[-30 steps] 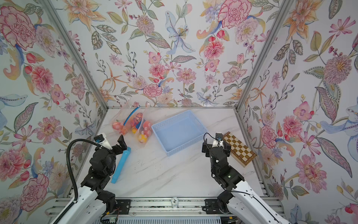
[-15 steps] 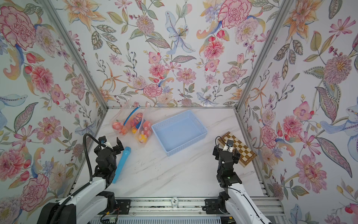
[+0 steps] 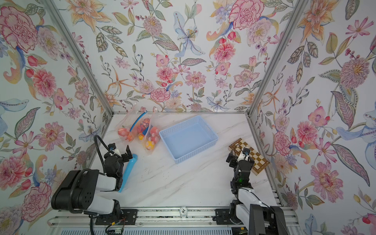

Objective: Place the peach in a zip-top bag and seal the zipper
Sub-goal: Reset both arms

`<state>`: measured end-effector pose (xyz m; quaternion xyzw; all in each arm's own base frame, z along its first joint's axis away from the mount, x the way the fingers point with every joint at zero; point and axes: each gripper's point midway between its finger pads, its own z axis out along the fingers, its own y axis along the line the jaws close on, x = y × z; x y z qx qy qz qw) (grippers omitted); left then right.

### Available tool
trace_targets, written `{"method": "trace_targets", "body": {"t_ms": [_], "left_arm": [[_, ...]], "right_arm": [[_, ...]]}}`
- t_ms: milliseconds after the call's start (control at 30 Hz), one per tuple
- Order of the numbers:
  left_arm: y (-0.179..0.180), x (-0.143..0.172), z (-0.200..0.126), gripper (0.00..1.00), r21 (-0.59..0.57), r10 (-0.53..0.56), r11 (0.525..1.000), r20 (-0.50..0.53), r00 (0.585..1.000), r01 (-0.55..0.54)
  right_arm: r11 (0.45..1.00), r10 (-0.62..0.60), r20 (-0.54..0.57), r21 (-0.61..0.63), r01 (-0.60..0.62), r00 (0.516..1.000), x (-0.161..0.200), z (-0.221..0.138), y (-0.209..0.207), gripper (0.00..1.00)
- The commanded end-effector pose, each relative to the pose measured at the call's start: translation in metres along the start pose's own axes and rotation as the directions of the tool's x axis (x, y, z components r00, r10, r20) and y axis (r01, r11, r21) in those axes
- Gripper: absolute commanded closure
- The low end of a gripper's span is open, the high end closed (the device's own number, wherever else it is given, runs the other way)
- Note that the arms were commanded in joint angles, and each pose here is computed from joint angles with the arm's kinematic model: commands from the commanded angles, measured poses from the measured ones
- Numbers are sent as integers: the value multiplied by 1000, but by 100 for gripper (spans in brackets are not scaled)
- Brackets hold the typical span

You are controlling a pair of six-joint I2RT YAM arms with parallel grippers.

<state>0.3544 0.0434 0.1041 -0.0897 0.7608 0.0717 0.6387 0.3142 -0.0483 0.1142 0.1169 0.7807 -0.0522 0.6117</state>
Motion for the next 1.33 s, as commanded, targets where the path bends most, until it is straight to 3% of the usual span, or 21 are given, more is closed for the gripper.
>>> {"method": "trace_targets", "body": {"t_ms": [0,67,233,433,600,667,1300], "left_arm": [[-9,-19,-2,1,78,-9,997,100,995,1],[-11,-17,2,1,95,-9,995,73,997,2],[-41,-10,14,1,262,60,963,15,998,-62],[-42,-13,14,1,260,57,964,25,998,-62],[-41,-13,14,1,260,56,964,28,998,-62],[-41,-13,14,1,260,57,964,28,998,-62],[-45,-13,13,1,276,65,959,29,997,-70]], "right_arm": [[995,33,114,-102,-21,993,-29,6,18,1],[992,37,121,-122,-22,992,-30,12,22,1],[982,-25,119,-183,46,993,-26,26,36,1],[981,-16,163,-186,46,986,-16,33,35,1],[994,53,35,-96,-49,998,-8,59,12,1],[994,8,-26,-106,-11,1000,-5,69,21,1],[994,6,-14,-109,-8,1000,-6,69,22,1]]}}
